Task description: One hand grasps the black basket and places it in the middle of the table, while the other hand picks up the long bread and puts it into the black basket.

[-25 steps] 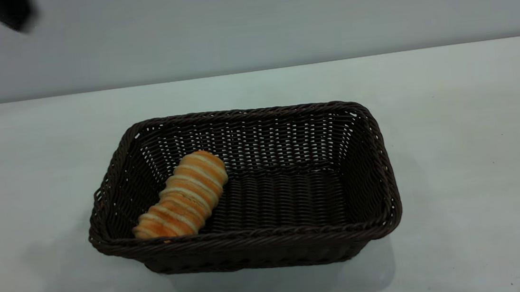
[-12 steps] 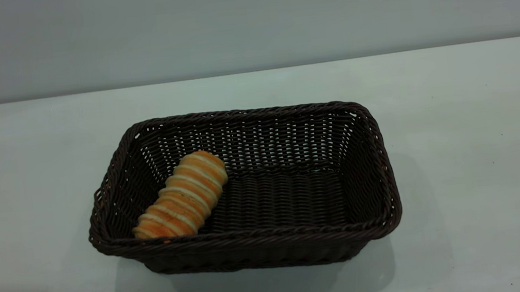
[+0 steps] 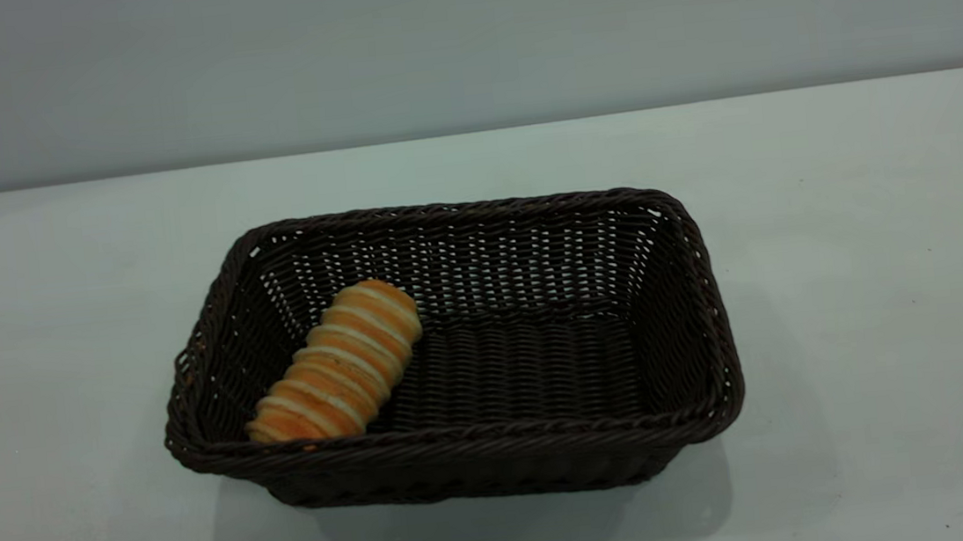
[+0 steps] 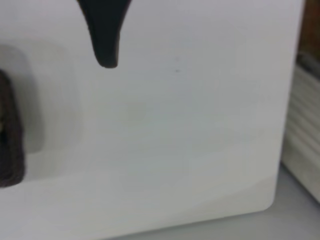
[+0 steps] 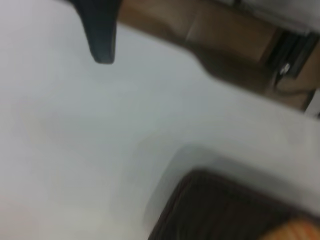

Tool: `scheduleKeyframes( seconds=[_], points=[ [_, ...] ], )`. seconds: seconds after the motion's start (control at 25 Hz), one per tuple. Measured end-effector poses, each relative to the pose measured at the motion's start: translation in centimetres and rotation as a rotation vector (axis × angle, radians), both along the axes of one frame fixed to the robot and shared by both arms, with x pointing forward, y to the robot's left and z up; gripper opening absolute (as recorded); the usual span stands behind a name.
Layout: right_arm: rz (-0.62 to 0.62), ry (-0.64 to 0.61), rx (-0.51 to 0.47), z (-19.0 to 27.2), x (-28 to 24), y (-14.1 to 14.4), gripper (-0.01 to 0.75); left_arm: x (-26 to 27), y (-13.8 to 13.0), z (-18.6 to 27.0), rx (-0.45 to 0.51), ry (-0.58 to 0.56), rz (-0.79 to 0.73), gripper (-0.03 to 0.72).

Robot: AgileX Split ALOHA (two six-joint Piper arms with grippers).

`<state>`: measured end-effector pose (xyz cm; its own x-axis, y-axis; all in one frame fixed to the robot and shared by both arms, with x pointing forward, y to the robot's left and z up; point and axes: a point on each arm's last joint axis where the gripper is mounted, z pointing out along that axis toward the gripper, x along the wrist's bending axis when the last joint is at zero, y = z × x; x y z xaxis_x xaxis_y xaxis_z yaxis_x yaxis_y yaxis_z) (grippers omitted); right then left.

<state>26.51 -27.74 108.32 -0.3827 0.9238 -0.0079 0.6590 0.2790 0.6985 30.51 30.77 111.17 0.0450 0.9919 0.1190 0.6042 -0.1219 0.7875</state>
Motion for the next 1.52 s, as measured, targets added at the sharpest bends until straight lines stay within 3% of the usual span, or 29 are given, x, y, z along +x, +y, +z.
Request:
scheduleKeyframes(
  seconds=[0.12, 0.32, 0.56, 0.84, 1.0, 1.24, 1.52],
  points=[
    [-0.003, 0.013, 0.003, -2.2, -0.3, 0.0, 0.51, -2.5, 0.8, -0.2, -0.076, -0.048, -0.026, 0.568],
    [-0.009, -0.059, 0.006, -3.6, -1.6, -0.2, 0.51, -5.6, 1.7, -0.8, -0.112, -0.071, -0.099, 0.568],
    [-0.071, -0.157, -0.045, -3.8, -2.4, -1.0, 0.51, -7.6, 1.5, -1.7, -0.107, -0.021, -0.231, 0.568],
    [-0.133, -0.202, -0.029, -4.2, -2.8, -1.4, 0.51, -7.6, 0.8, -2.9, -0.058, 0.016, -0.34, 0.568],
    [-0.135, -0.249, -0.022, -4.3, -3.5, -1.5, 0.51, -7.0, 0.0, -4.6, -0.076, 0.072, -0.376, 0.568],
    [-0.137, -0.256, -0.02, -4.3, -3.6, -1.5, 0.51, -6.4, -0.7, -7.1, -0.054, 0.165, -0.429, 0.568],
    [-0.137, -0.256, -0.02, -4.3, -3.6, -1.5, 0.51, -6.3, -0.9, -7.4, -0.033, 0.154, -0.461, 0.568]
  ],
)
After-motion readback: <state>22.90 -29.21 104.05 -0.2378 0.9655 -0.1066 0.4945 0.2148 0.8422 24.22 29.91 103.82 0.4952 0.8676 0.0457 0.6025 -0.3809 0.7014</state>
